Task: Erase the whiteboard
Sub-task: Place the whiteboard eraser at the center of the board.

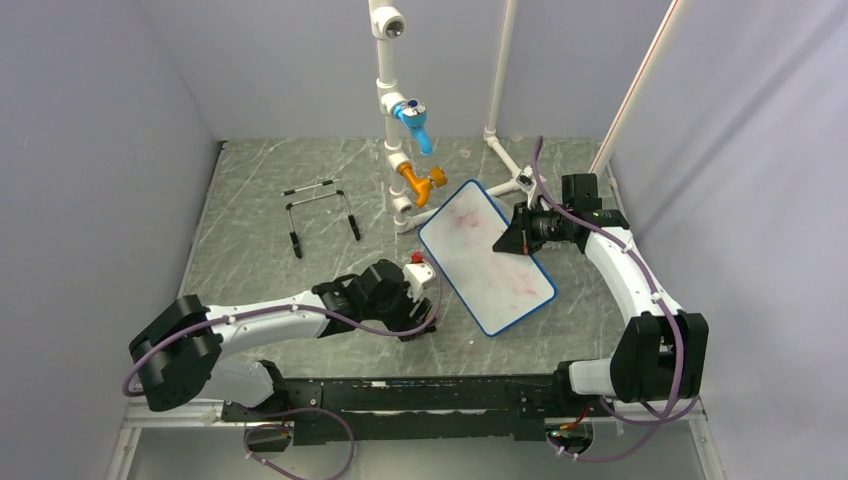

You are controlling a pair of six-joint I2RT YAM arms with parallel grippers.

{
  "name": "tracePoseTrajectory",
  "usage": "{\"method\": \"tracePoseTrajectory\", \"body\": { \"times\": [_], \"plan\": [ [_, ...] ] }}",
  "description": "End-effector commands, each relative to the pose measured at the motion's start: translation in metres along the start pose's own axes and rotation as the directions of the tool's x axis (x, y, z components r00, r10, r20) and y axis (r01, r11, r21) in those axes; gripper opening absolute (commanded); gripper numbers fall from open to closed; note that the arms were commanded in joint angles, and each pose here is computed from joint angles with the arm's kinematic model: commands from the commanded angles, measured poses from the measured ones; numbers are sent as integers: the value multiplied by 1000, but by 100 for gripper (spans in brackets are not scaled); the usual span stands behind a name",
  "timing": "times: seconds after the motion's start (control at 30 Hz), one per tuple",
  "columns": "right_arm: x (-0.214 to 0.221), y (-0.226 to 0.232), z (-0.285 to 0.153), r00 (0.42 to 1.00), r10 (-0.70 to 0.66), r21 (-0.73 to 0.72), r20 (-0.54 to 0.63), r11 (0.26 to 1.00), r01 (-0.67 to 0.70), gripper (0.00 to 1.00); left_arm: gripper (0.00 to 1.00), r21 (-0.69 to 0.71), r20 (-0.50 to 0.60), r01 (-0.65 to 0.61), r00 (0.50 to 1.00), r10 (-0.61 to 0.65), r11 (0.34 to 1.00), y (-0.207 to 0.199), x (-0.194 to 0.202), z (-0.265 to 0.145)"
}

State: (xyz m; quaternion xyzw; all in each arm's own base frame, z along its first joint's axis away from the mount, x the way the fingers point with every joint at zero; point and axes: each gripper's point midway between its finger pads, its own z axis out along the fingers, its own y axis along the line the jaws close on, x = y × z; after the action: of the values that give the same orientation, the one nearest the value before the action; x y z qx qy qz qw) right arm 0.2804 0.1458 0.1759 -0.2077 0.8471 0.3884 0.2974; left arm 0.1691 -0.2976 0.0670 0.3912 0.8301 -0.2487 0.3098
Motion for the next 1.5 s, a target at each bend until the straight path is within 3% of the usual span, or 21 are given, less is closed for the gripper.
{"method": "tracePoseTrajectory", "body": {
  "times": [0.0, 0.23, 0.43, 0.63, 0.77, 1.0, 1.47],
  "plan": [
    [-19, 12, -10, 992, -114, -6, 56, 993, 115, 0, 73, 56, 108, 27, 994, -33, 998, -5, -23, -12],
    [-15, 12, -10, 990, -136, -7, 43, 991, 137, 0, 74, 16, 53, 40, 998, -41, 999, 8, -12, -7],
    [-3, 30, -4, 982, -190, -75, 1, 979, 190, 0, 73, -176, -21, 39, 999, -44, 984, 43, -3, 3],
    [7, 47, -2, 972, -236, -140, -19, 963, 231, 0, 75, -310, -18, 36, 999, -44, 950, 67, -9, 6],
    [17, 55, -3, 965, -260, -160, -19, 954, 254, 0, 86, -355, 20, 57, 998, -53, 933, 75, -20, 4],
    [20, 69, -10, 957, -291, -198, 2, 938, 286, 0, 90, -333, 76, 101, 994, -80, 937, 78, -31, 3],
    [41, 63, 11, 949, -295, -187, -112, 944, 272, 0, 92, -291, 160, 130, 983, -86, 948, 74, -52, -5]
  ]
}}
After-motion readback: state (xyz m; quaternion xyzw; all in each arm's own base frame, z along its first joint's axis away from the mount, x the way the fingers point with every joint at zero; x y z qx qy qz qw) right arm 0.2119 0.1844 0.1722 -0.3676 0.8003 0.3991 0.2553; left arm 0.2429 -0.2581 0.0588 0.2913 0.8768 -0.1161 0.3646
